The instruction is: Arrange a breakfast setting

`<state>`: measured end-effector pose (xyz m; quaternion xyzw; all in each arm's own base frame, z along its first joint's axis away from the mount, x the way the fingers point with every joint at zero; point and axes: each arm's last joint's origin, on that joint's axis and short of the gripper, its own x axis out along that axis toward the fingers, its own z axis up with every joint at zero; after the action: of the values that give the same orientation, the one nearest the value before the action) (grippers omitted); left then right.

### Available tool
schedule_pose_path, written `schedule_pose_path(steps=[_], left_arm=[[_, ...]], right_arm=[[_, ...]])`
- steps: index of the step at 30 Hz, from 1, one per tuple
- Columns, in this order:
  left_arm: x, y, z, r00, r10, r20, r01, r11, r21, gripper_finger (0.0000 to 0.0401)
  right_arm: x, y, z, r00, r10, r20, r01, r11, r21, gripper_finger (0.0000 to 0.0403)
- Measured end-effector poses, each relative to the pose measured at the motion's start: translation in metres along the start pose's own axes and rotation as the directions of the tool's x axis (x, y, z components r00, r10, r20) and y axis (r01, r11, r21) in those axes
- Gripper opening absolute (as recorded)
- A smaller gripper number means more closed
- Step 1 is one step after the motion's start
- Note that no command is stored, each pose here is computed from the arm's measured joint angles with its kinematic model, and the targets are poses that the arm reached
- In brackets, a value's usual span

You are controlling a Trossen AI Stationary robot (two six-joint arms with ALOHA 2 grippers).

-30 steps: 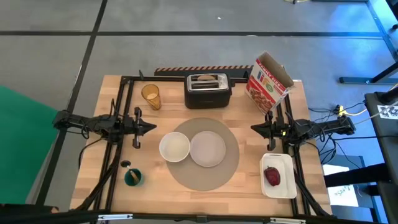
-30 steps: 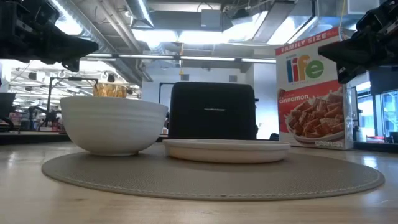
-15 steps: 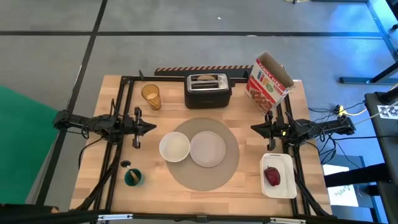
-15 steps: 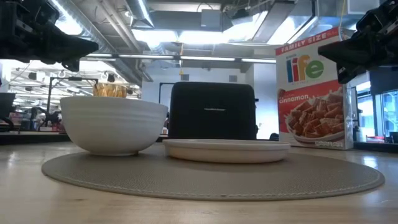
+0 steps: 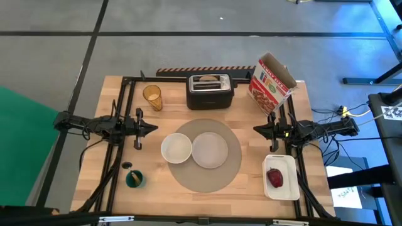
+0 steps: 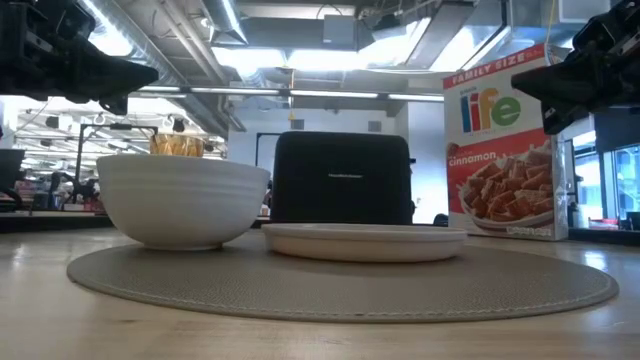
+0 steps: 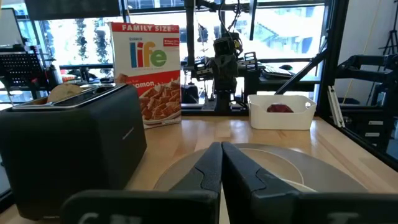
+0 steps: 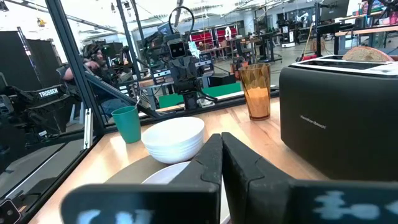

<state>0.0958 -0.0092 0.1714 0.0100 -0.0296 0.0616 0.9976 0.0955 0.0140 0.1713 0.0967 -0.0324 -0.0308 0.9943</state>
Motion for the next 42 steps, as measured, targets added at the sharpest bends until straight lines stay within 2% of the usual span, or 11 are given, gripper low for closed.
schedule_pose_path(steps=[13,16,18,20,22,24,32,37,39,40,42], left_arm=[[0.000,0.000,0.001,1.000,0.004,0.007,-0.004,1.000,-0.002,0.0000],[0.000,0.002,0.004,0.997,0.072,0.042,-0.071,0.997,-0.022,0.0000],[0.000,0.002,0.010,0.993,0.070,0.093,-0.061,0.994,-0.093,0.0000],[-0.001,0.003,0.015,0.987,0.072,0.146,-0.039,0.975,-0.220,0.0000],[-0.002,0.003,0.020,0.978,0.079,0.192,-0.009,0.939,-0.343,0.0000],[-0.002,0.004,0.022,0.973,0.104,0.207,-0.013,0.917,-0.398,0.0000],[-0.003,0.004,0.024,0.967,0.112,0.228,0.006,0.887,-0.461,0.0000],[-0.002,0.004,0.023,0.969,0.116,0.220,-0.003,0.890,-0.456,0.0000],[-0.003,0.005,0.025,0.968,0.116,0.222,-0.002,0.890,-0.456,0.0000],[-0.003,0.005,0.027,0.967,0.117,0.228,0.000,0.889,-0.458,0.0000],[-0.004,0.006,0.033,0.963,0.126,0.239,-0.004,0.890,-0.455,0.0000]], right_arm=[[0.000,0.000,0.000,1.000,0.000,0.001,0.000,1.000,-0.023,0.0001],[0.000,-0.001,0.002,0.999,-0.030,0.022,0.033,0.988,-0.149,0.0001],[0.000,-0.001,0.007,0.995,-0.051,0.082,0.066,0.978,-0.196,0.0001],[-0.001,0.000,0.015,0.987,-0.047,0.157,0.075,0.982,-0.176,0.0001],[-0.003,0.001,0.024,0.968,-0.041,0.246,0.077,0.987,-0.139,0.0001],[-0.006,0.002,0.034,0.938,-0.032,0.344,0.070,0.993,-0.099,0.0001],[-0.028,0.002,0.069,0.722,-0.011,0.692,-0.017,0.999,0.033,0.0001],[-0.038,0.001,0.078,0.625,-0.030,0.780,-0.043,0.996,0.073,0.0001],[-0.039,-0.001,0.081,0.622,-0.089,0.778,-0.010,0.993,0.122,0.0001],[-0.038,-0.001,0.081,0.639,-0.117,0.760,0.016,0.990,0.139,0.0001],[-0.031,-0.001,0.079,0.714,-0.167,0.680,0.093,0.985,0.145,0.0001]])
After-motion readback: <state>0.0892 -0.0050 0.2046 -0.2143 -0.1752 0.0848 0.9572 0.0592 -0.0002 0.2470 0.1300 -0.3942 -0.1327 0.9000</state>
